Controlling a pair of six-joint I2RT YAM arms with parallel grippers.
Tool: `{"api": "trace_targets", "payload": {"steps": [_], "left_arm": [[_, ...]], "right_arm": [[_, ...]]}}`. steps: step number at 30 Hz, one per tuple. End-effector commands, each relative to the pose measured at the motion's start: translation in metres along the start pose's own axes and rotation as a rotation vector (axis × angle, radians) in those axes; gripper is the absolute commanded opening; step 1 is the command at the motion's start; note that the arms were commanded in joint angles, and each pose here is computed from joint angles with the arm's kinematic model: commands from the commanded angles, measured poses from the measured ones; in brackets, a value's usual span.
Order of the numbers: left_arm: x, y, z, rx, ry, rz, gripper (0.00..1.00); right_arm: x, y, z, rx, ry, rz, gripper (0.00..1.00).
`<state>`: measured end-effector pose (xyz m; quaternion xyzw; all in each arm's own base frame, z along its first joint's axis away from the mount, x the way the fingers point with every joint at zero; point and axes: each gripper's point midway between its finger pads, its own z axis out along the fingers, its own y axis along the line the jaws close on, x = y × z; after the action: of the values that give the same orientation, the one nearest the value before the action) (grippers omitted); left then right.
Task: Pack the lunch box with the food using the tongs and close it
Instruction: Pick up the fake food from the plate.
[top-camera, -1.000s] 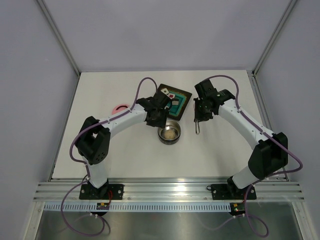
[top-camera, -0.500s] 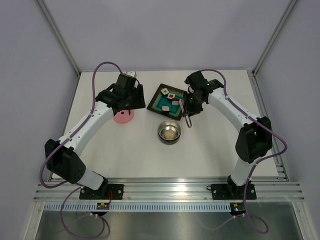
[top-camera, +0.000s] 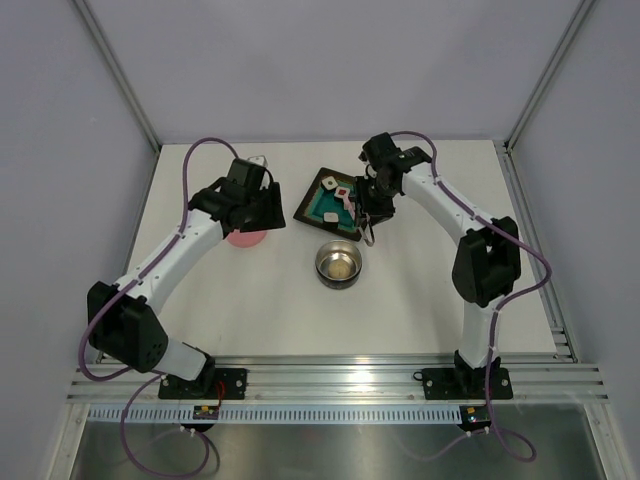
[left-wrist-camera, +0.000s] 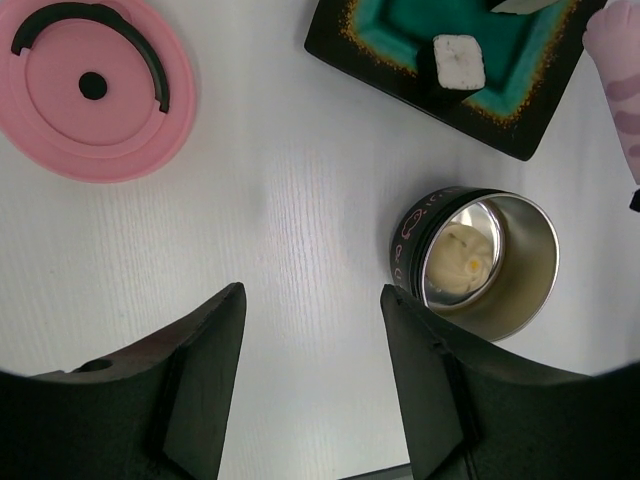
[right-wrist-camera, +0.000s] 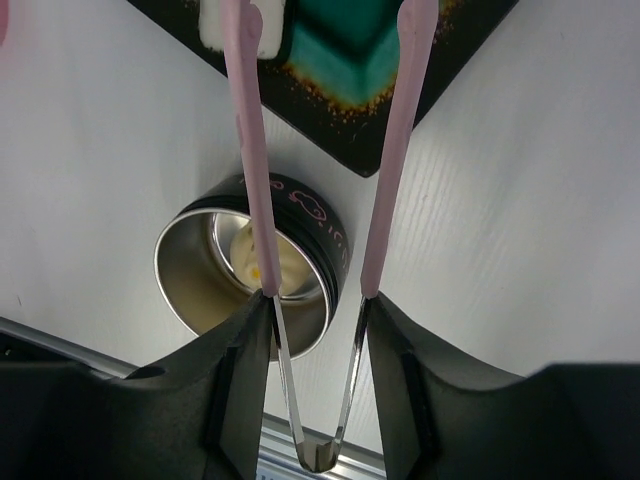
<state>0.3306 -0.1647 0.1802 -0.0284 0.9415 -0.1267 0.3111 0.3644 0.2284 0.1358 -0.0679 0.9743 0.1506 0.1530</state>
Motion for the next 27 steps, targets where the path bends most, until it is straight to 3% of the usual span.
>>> {"api": "trace_targets", "payload": {"steps": [1, 27], "left_arm": [[-0.012, -0.008, -0.014, 0.051, -0.062, -0.007, 0.60], [-0.006, 0.005, -0.007, 0.017, -0.048, -0.008, 0.60]], "right_arm": [[-0.012, 0.003, 0.004, -0.001, 0.004, 0.000, 0.48], [-0.037, -0.012, 0.052, 0.100, 0.032, 0.033, 0.54]]}}
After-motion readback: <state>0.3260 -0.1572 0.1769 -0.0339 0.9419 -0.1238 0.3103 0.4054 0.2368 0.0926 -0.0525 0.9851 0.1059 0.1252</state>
